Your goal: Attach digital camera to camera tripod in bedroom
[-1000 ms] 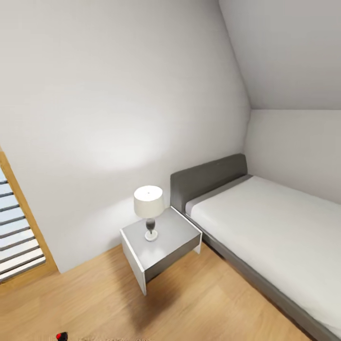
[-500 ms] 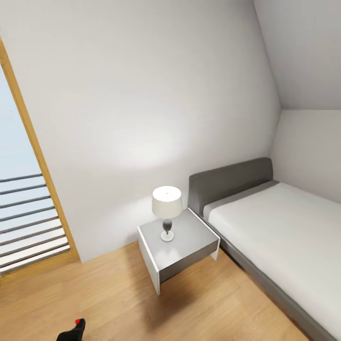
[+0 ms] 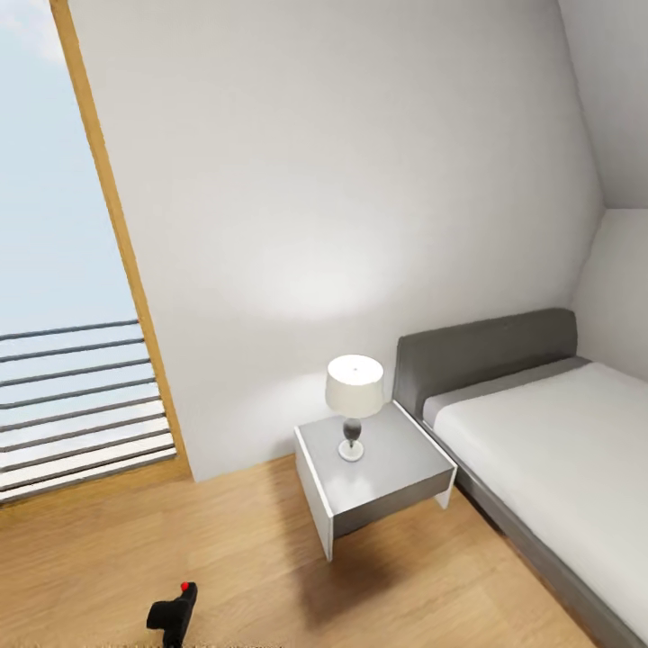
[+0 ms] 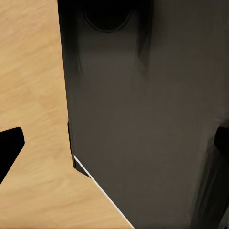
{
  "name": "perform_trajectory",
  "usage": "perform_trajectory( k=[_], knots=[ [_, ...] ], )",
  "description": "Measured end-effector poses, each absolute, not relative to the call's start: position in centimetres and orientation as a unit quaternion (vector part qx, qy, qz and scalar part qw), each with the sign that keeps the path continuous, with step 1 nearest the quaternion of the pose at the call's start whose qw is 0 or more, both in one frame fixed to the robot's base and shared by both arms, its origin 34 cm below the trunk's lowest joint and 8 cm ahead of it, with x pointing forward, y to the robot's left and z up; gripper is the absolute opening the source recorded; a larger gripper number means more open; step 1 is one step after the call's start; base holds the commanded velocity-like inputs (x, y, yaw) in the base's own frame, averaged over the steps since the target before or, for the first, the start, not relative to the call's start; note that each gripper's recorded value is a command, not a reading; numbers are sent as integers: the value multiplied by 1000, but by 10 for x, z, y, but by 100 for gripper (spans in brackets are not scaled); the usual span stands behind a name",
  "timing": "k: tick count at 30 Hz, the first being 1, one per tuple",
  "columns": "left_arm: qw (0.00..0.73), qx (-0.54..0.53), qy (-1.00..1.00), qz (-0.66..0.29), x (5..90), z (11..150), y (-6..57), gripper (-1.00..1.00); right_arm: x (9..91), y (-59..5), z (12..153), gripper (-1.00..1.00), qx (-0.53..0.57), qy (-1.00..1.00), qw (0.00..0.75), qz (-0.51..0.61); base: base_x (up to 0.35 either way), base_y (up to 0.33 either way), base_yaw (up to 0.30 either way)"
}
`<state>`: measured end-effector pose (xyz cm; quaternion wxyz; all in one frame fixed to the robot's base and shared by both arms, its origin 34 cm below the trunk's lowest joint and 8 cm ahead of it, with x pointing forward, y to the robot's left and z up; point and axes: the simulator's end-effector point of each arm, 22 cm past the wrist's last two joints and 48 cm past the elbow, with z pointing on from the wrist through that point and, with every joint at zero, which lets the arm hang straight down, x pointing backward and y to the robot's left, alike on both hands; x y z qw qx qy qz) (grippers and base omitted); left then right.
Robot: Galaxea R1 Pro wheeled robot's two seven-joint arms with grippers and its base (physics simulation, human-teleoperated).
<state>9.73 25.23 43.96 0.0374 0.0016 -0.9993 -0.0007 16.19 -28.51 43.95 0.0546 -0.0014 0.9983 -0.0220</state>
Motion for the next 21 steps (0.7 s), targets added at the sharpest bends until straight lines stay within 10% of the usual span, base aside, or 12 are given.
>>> perform_trajectory(
  k=[21],
  knots=[
    [37,2,-999,0,97,440,251,100,162,-285,439,100,-1,998,54,-22,6,-5,285]
  ],
)
